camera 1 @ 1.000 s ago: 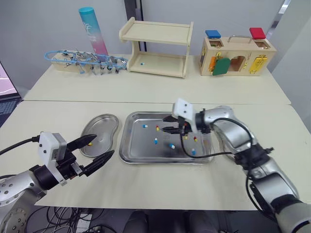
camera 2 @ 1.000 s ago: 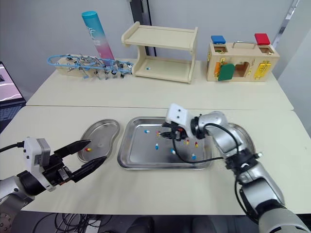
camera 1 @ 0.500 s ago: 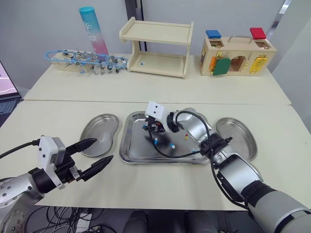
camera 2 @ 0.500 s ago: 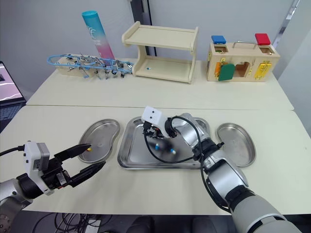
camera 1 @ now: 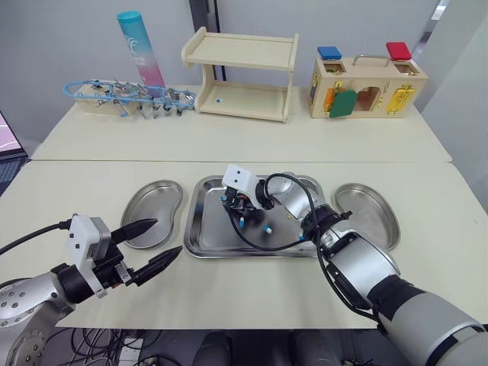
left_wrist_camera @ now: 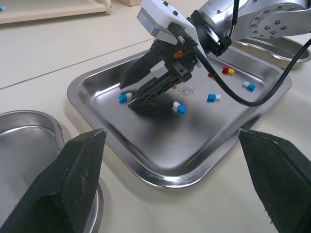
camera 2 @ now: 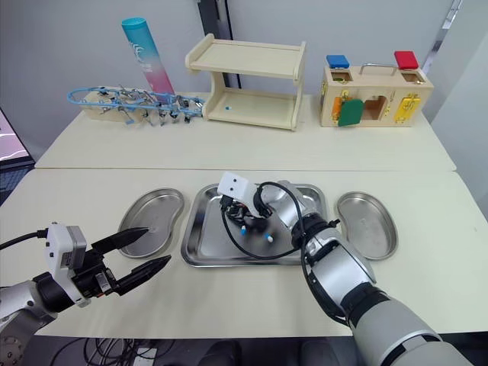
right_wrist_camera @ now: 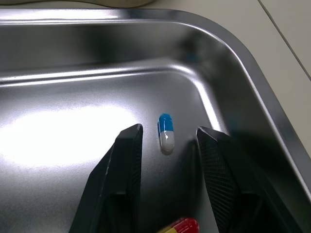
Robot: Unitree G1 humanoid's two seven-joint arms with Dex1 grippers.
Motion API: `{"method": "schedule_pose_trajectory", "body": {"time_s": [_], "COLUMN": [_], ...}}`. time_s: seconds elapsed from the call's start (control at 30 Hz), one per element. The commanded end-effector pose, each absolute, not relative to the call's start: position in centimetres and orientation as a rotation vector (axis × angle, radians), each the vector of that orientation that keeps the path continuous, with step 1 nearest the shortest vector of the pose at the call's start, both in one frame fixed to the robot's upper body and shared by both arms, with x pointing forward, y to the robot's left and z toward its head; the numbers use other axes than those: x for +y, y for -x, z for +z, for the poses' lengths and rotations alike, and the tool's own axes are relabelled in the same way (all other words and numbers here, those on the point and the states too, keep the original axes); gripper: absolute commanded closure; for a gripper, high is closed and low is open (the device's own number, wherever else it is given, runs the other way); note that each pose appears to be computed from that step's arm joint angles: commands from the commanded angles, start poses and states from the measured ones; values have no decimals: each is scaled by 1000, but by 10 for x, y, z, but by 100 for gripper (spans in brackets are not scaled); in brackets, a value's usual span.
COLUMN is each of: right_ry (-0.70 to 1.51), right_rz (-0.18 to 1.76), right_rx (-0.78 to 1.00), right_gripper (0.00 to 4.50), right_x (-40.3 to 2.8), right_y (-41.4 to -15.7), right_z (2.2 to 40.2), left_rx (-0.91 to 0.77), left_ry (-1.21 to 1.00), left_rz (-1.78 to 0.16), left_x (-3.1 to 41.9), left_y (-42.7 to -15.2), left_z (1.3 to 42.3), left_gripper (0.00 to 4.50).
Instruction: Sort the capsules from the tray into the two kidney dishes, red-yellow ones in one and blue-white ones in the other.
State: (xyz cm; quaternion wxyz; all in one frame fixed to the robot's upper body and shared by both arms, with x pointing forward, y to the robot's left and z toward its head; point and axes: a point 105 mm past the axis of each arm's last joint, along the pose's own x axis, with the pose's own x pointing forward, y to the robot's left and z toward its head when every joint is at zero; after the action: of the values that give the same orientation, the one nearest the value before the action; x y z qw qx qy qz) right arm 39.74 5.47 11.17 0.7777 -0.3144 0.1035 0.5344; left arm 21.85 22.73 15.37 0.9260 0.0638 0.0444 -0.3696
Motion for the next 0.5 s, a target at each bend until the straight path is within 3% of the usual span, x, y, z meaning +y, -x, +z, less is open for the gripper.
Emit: {"method": "schedule_pose_trajectory", "body": {"time_s": [0.03,0.13,0.33,0.5], "right_ry": [634,625,581,537], "right_rz": [1167,1188,1234,1193], "right_rx": [202,196,86,-2], "right_gripper": [364,447,447,447], "right_x": [60,62,60,17], "right_y": [-398,-396,-391,-373], "right_z": [124,127,158,192], "left_rx": [66,67,58,29], "left_ry": [-160,-161,-186,-210], "left_rz": [-768,-770,-808,-932], "left_x": [224,224,218,194], "left_y": [-219,-220,-222,-220], "left_z": [159,159,161,171], "left_gripper": [0,0,0,0]}}
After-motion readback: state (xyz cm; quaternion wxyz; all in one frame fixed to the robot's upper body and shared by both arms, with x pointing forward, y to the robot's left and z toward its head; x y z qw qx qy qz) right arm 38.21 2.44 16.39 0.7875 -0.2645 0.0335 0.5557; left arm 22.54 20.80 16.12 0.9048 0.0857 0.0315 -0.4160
